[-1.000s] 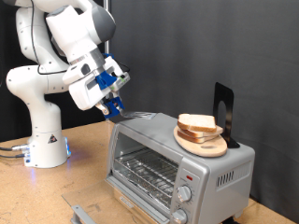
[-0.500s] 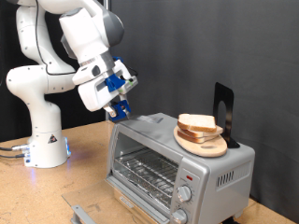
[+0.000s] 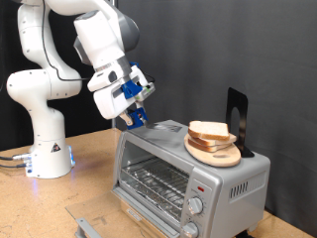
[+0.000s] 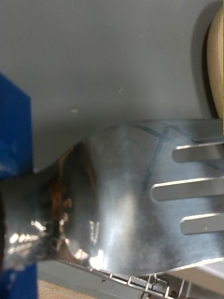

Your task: Make a piece of toast with the oven

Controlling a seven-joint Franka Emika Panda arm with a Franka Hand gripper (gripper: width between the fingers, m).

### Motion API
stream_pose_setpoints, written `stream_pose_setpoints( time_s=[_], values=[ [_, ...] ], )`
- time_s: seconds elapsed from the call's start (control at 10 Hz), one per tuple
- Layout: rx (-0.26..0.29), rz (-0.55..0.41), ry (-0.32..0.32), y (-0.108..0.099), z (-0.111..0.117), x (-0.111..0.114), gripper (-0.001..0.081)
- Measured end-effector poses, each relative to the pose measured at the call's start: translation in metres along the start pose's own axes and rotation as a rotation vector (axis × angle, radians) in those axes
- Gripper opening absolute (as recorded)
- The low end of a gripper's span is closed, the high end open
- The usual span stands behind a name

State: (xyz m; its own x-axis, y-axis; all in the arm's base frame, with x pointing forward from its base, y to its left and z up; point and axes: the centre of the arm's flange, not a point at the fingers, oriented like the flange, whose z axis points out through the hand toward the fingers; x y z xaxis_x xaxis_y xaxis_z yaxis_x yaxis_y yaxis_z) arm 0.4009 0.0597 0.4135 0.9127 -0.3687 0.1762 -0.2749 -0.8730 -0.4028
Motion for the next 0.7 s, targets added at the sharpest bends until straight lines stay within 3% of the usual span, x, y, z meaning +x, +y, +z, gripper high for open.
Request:
stream_pose_setpoints(
  time_s=[0.7],
  values=[
    [-0.004,0.000,-0.001,-0.018,0.019,-0.006,0.0368]
  ],
)
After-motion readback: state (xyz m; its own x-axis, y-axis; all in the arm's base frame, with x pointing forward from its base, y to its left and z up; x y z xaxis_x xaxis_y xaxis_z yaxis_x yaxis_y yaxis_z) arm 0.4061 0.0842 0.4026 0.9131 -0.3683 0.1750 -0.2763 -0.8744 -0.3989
